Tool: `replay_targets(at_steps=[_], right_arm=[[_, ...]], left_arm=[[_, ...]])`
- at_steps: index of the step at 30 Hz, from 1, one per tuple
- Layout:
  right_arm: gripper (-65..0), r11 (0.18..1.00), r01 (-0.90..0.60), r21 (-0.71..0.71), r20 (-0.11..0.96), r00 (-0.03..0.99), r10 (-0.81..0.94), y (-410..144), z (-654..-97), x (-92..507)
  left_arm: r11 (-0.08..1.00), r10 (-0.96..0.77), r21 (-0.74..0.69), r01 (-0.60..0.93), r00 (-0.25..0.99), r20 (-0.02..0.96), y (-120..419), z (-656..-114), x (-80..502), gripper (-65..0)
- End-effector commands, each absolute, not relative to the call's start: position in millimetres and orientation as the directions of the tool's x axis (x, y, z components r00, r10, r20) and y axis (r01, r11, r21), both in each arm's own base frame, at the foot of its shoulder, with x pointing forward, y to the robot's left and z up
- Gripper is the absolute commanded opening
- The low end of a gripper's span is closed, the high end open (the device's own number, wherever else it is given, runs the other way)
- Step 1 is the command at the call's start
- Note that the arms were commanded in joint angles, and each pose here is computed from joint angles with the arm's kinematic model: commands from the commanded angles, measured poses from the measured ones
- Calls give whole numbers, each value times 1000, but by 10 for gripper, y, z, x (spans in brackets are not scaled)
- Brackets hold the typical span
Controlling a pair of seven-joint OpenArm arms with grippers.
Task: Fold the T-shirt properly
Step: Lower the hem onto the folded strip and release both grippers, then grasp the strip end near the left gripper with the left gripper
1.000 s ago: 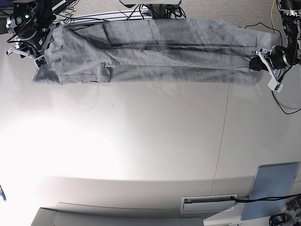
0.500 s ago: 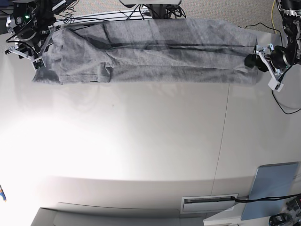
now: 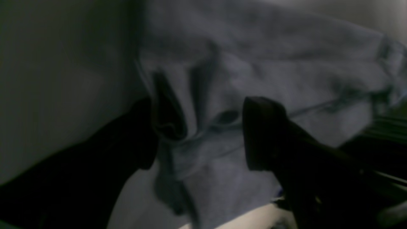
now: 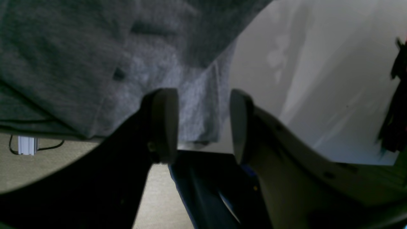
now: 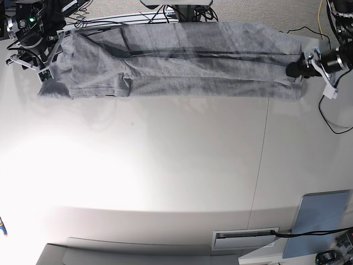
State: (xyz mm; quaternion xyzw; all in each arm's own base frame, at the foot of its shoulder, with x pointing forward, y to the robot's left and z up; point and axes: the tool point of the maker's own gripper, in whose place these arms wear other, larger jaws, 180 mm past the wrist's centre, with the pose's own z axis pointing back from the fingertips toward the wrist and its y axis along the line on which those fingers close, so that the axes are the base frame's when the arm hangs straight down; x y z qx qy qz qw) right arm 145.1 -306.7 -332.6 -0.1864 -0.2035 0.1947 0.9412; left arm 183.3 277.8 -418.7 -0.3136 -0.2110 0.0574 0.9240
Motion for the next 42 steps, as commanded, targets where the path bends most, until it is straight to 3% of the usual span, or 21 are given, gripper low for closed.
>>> replay_targets(at_steps=[1, 8, 14, 20, 26, 31, 34, 37, 42], right_arm=[[-387, 843, -290, -452, 327, 826, 459, -3090, -3247, 1508], [-387, 843, -290, -452, 332, 823, 461, -3085, -3244, 1517], [-387, 843, -290, -453, 332, 823, 461, -3086, -3244, 1517], [-387, 844, -290, -452, 333, 823, 461, -3084, -3244, 1518], [-387, 843, -290, -452, 366, 802, 472, -3051, -3218, 1578], [-387, 856, -289, -429, 487, 724, 489, -2893, -3124, 1765], [-387, 897, -309, -316, 607, 661, 442, -2625, -3068, 1869], [-387, 909, -341, -240, 648, 640, 412, -2438, -3081, 1867], [-387, 927, -333, -173, 685, 636, 356, -2291, -3102, 1861]], left_arm=[[808, 213, -589, 4, 930, 299, 2829, -4249, 1708, -248], [759, 291, -650, -30, 910, 297, 2821, -4257, 1709, -376], [749, 328, -660, -62, 900, 287, 2837, -4314, 1692, -650], [807, 288, -585, -80, 918, 272, 2983, -4375, 1701, -650], [887, 203, -460, -32, 923, 327, 3149, -4263, 1913, -650], [968, 116, -250, -14, 911, 395, 3373, -4042, 2106, -650], [994, 48, -107, -2, 901, 431, 3462, -3851, 2225, -650], [1000, -13, 17, 5, 881, 472, 3465, -3632, 2318, -650], [997, -76, 34, 68, 842, 534, 2991, -3431, 2272, -650]])
